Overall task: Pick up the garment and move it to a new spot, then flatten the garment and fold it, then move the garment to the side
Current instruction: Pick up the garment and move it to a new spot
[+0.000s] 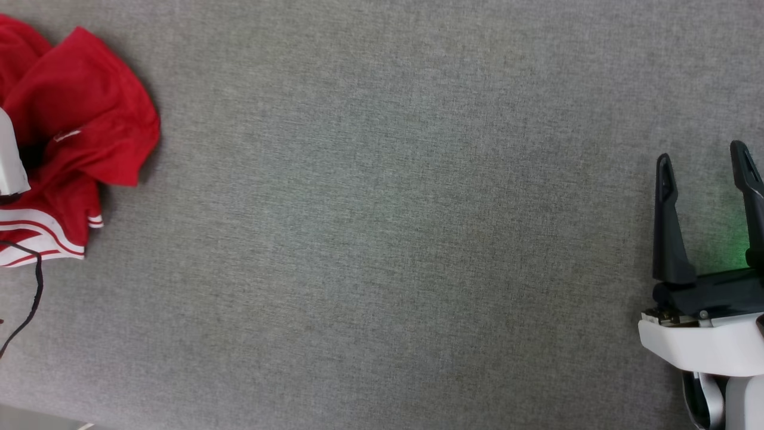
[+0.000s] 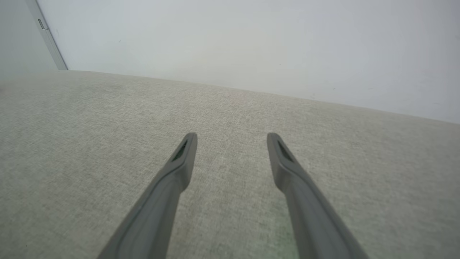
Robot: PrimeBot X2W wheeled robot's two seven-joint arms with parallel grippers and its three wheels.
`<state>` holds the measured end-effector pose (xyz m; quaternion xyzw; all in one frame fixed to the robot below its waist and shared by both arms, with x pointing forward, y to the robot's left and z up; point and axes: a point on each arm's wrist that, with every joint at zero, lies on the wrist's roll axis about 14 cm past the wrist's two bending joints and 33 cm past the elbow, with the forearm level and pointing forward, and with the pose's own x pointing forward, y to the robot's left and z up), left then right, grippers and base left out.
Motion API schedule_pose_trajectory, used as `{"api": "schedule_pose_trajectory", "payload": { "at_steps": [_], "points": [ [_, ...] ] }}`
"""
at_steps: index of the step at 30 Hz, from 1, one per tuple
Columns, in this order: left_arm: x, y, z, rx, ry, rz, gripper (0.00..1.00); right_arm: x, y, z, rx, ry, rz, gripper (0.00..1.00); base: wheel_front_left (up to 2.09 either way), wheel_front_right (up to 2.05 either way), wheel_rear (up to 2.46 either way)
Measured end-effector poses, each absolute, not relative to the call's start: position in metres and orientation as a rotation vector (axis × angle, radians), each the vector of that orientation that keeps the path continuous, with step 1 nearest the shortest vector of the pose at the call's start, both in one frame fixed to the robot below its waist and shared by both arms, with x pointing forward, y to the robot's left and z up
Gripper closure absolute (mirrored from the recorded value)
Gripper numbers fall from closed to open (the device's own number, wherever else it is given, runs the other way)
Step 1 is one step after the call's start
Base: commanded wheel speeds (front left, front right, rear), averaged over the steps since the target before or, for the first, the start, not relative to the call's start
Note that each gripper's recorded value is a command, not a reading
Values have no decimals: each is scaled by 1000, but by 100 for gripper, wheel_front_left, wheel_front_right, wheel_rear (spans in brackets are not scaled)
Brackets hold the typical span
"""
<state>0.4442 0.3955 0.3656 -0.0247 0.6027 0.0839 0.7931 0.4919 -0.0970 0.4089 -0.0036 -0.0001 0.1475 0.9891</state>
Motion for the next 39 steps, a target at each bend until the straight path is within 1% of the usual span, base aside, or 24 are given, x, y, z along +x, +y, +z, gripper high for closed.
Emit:
{"api": "schedule_pose_trajectory", "payload": {
  "at_steps": [5,8,14,20,26,31,38,39],
  "points": [
    [445,396,380,-86,1240,179,100,488,-97,414,4,3,296,0,0,0,0],
    [451,397,401,-65,1177,167,100,484,-97,421,15,-3,294,0,0,0,0],
    [464,395,467,42,1023,118,100,471,-98,443,37,-24,294,0,0,0,0],
    [477,367,545,196,868,16,100,453,-99,469,65,-58,294,0,0,0,0],
    [497,301,599,342,744,-157,100,436,-112,490,80,-89,260,0,0,0,0],
    [517,217,617,421,657,-360,100,421,-135,498,74,-97,198,0,0,0,0],
    [522,106,607,512,607,-647,100,399,-176,505,50,-100,80,0,0,0,0],
    [515,62,590,543,610,-771,100,391,-191,506,36,-97,34,0,0,0,0]
  ]
}}
